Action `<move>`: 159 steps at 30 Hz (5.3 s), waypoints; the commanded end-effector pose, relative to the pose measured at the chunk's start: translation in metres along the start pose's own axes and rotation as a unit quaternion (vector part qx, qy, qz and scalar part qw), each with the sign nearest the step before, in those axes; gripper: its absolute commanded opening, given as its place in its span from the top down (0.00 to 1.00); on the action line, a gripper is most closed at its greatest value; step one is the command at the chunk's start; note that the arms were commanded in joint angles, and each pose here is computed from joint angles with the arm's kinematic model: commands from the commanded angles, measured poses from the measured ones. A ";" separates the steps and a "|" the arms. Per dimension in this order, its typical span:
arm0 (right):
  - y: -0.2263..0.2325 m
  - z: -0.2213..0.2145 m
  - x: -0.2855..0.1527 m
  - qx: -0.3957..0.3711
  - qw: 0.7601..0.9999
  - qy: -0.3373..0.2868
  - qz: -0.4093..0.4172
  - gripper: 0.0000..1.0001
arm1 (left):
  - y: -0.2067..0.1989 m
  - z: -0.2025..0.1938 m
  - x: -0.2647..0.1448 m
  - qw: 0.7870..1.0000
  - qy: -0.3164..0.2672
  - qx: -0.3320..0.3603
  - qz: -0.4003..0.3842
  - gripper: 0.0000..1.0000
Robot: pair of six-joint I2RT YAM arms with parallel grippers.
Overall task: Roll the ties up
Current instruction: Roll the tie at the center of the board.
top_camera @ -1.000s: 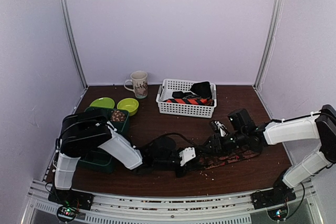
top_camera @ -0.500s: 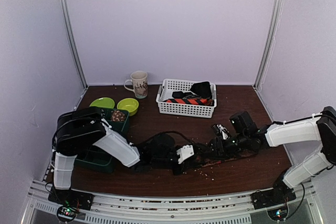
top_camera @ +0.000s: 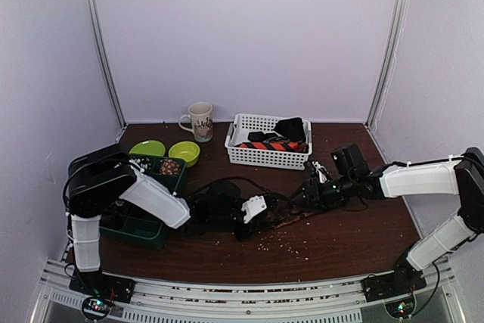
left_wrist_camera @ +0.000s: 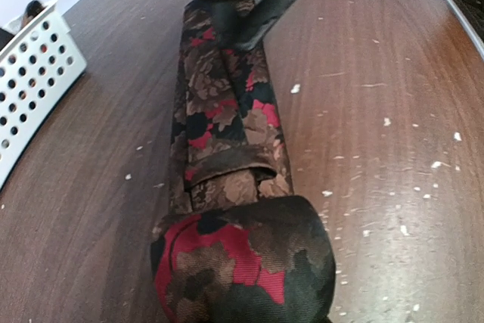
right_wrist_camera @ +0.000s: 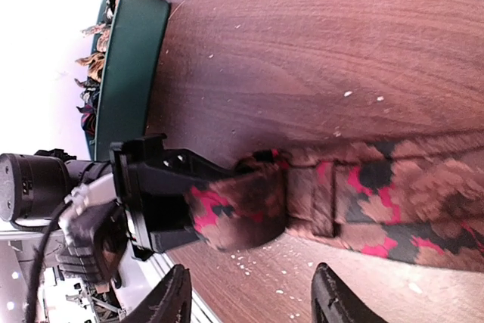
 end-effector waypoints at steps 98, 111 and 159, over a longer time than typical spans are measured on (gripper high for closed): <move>-0.011 -0.010 0.020 -0.034 0.999 0.027 -0.004 0.70 | -0.060 -0.051 0.006 0.983 0.094 -0.027 -0.153 0.92; 0.008 -0.029 0.031 0.003 0.997 0.060 0.040 0.59 | -0.043 -0.069 -0.004 0.976 0.173 -0.062 -0.116 0.89; -0.041 -0.048 0.044 -0.021 0.996 0.068 -0.048 1.00 | -0.040 -0.011 0.025 0.991 -0.022 -0.128 -0.045 0.79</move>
Point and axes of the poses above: each gripper's point midway between its finger pads, its own x axis out along the fingers, its own y axis along the line the jaws close on, z = x × y, the point moved 1 cm from there along -x, back along the fingers, and after that the axes turned 5 degrees about x, right-handed, at the moved point
